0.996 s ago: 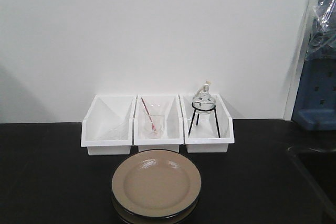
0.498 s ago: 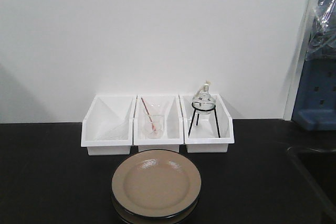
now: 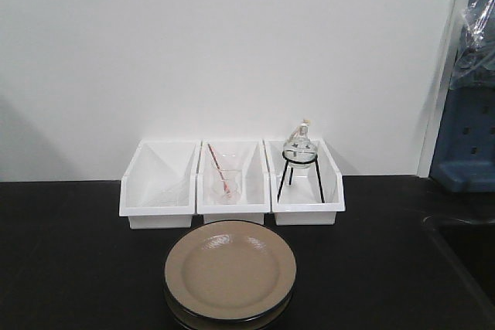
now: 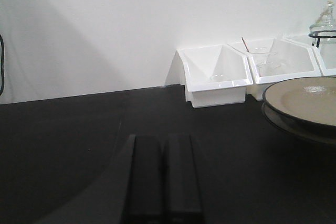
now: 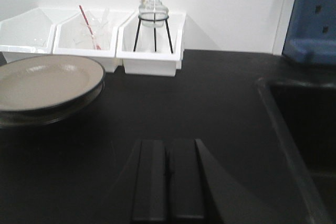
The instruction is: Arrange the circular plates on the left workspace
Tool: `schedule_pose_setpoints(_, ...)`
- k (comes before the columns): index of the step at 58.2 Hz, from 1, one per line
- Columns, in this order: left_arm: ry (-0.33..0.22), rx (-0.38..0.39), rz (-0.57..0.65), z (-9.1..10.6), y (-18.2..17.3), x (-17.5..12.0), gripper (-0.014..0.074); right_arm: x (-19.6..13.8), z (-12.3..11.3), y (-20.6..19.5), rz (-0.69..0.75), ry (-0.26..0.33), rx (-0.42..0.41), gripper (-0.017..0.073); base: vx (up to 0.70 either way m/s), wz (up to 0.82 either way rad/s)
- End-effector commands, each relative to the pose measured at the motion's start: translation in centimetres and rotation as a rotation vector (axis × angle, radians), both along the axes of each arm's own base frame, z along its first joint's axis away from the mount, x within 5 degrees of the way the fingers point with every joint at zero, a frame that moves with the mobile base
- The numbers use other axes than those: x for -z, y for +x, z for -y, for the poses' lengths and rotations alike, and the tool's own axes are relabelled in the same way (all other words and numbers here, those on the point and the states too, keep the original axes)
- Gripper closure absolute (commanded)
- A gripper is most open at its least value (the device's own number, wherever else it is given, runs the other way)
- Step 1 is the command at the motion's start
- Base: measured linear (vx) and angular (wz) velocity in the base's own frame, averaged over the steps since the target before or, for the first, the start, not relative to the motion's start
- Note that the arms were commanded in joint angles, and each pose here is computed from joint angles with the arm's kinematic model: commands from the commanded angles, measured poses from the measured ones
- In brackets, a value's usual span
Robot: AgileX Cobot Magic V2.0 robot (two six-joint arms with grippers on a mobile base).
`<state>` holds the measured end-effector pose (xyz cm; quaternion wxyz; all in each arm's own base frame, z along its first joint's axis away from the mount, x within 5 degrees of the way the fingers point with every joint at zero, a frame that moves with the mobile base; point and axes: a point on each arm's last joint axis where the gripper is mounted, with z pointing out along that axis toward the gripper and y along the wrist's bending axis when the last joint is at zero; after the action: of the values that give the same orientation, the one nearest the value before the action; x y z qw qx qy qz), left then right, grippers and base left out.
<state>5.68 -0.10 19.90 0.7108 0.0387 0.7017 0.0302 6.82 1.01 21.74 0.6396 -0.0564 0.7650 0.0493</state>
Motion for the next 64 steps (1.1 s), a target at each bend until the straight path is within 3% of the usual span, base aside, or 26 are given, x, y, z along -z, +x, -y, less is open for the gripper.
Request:
schedule_pose_setpoints(1, -0.011, -0.006, 0.084, -0.1, -0.1, -0.4, 0.0591, 0.1, 0.3, -0.6, 0.128, 0.027, 0.032, 0.0561, 0.00, 0.00)
schedule_pose_setpoints(12, -0.011, -0.006, 0.083, -0.1, -0.1, -0.4, 0.0591, 2.6, 0.9, -1.2, 0.125, 0.040, 0.123, 0.0560, 0.00, 0.00)
schedule_pose_setpoints(64, -0.011, -0.006, 0.083, -0.1, -0.1, -0.4, 0.0591, 2.7, 0.8, -1.2, 0.122, 0.035, 0.120, 0.0559, 0.00, 0.00)
